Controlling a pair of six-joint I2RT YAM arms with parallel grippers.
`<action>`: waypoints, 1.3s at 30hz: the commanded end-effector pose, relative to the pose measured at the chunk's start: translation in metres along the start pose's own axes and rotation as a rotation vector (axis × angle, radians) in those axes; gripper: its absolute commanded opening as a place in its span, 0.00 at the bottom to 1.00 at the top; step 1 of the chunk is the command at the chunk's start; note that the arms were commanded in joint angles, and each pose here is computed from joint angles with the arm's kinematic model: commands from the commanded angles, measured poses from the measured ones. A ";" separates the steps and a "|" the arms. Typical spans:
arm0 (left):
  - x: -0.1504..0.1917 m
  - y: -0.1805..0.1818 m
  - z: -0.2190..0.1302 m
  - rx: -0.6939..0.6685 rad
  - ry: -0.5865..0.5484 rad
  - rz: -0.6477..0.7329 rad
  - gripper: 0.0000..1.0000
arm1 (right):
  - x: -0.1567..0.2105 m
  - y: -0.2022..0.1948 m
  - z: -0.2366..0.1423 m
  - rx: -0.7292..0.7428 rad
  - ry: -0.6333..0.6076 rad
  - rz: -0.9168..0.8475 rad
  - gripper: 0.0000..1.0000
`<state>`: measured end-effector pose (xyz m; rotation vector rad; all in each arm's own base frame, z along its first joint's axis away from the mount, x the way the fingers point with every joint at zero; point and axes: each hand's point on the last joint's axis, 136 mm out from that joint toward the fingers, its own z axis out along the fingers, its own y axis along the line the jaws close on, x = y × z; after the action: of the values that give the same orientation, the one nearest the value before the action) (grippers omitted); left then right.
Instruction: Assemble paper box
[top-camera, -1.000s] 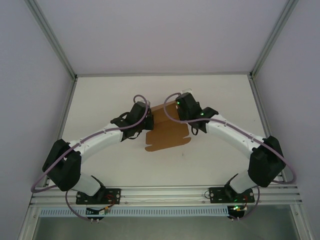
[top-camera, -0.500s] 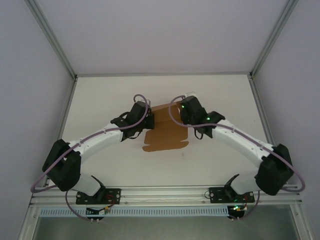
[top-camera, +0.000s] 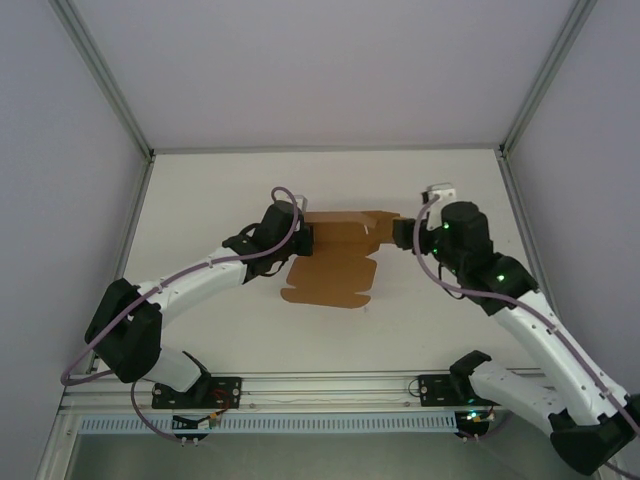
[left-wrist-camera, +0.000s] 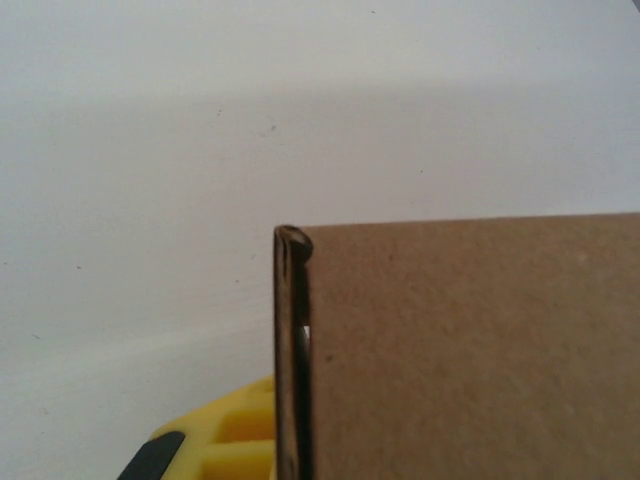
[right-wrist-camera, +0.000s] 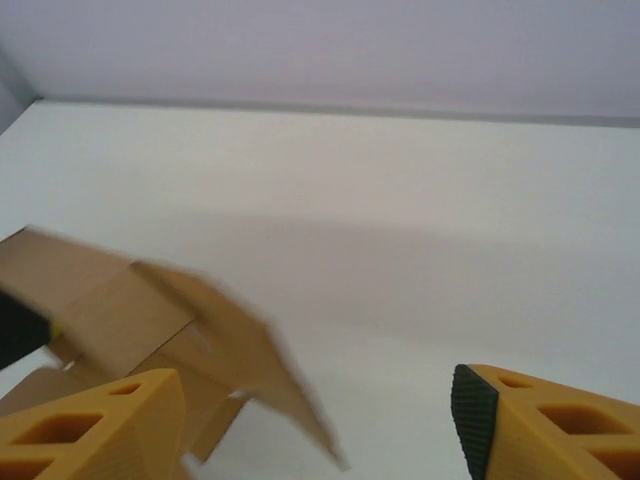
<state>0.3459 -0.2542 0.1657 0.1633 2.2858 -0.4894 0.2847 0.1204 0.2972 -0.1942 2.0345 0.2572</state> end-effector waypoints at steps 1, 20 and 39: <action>-0.010 -0.009 -0.009 0.039 -0.034 0.019 0.00 | 0.007 -0.034 0.006 0.084 0.040 0.068 0.73; -0.013 -0.008 -0.016 0.049 -0.070 0.020 0.00 | 0.044 0.051 0.043 -0.625 0.278 0.133 0.78; -0.014 -0.012 -0.007 0.055 -0.049 -0.003 0.00 | 0.068 0.092 0.058 -0.727 0.358 0.117 0.66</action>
<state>0.3428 -0.2557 0.1706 0.1855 2.2611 -0.5174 0.2808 0.2137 0.2120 -0.5670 2.2673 1.0880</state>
